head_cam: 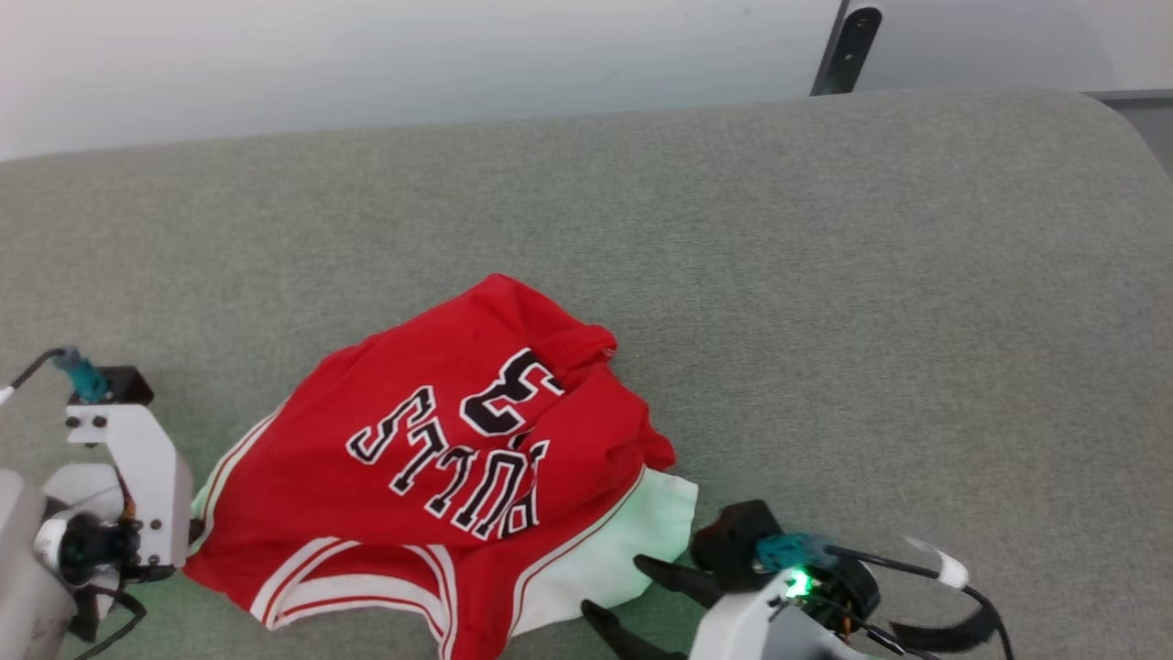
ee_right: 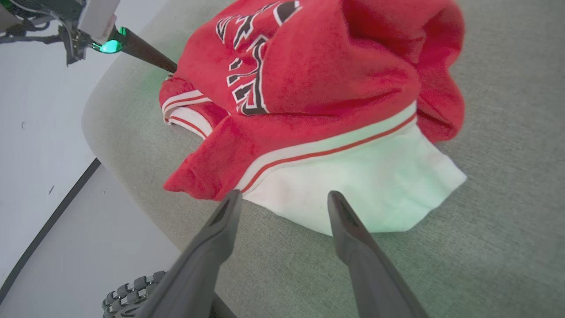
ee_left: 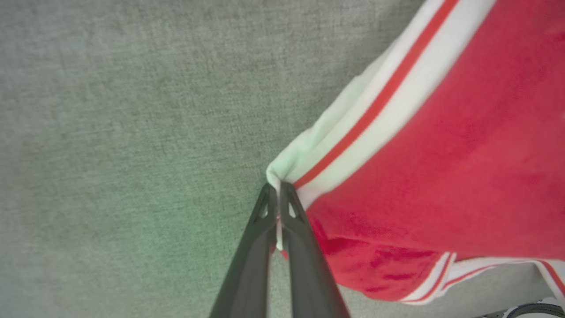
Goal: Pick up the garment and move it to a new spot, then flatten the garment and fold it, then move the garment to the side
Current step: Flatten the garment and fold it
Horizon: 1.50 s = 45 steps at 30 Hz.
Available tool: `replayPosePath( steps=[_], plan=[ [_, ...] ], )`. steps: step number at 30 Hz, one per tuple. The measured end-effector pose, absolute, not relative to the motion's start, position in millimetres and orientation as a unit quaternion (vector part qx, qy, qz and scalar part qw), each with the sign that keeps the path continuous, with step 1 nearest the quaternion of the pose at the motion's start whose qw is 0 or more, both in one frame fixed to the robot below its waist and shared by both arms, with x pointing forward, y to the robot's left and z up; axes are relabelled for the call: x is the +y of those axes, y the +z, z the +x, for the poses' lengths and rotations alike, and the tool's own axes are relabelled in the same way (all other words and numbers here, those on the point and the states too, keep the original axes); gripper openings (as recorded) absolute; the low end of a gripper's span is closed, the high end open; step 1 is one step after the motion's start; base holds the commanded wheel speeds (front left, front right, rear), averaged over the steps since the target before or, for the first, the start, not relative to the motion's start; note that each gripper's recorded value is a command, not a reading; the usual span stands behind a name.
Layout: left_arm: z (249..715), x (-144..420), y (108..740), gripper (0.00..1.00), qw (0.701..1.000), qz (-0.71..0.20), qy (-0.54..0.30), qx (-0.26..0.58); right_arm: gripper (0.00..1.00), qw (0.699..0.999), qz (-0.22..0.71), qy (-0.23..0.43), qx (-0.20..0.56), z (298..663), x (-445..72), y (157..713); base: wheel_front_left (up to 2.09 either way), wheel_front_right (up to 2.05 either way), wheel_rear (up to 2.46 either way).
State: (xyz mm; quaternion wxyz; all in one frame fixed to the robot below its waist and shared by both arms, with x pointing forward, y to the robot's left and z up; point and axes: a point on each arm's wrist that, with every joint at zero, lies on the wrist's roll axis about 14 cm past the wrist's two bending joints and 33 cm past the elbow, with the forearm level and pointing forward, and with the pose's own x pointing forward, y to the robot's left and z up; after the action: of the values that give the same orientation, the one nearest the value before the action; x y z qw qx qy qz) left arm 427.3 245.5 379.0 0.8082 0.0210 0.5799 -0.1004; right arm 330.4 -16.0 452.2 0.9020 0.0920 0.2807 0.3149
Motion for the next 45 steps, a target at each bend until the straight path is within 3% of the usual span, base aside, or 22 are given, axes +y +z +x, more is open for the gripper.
replayPosePath(
  steps=[18, 35, 36, 38, 45],
  plan=[
    [431, 239, 384, 0.00, 0.820, 0.012, -0.104, 0.562, 1.00, 0.851, -0.036, 0.358, 0.382, 329, 11, 417, 0.00, 0.00, 0.00],
    [433, 236, 382, 0.00, 0.827, -0.009, -0.108, 0.552, 1.00, 0.820, -0.180, 0.367, 0.401, 343, 15, 387, 0.00, 0.00, 0.00],
    [433, 236, 382, 0.00, 0.827, -0.008, -0.109, 0.551, 0.75, 0.818, -0.184, 0.368, 0.403, 343, 15, 386, 0.00, 0.00, 0.00],
    [433, 236, 382, 0.00, 0.828, -0.009, -0.108, 0.551, 0.00, 0.819, -0.183, 0.366, 0.402, 346, 14, 386, 0.00, 0.00, 0.00],
    [432, 236, 382, 0.00, 0.828, -0.010, -0.109, 0.551, 0.00, 0.822, -0.170, 0.360, 0.406, 350, 12, 389, 0.00, 0.00, 0.00]
  ],
)
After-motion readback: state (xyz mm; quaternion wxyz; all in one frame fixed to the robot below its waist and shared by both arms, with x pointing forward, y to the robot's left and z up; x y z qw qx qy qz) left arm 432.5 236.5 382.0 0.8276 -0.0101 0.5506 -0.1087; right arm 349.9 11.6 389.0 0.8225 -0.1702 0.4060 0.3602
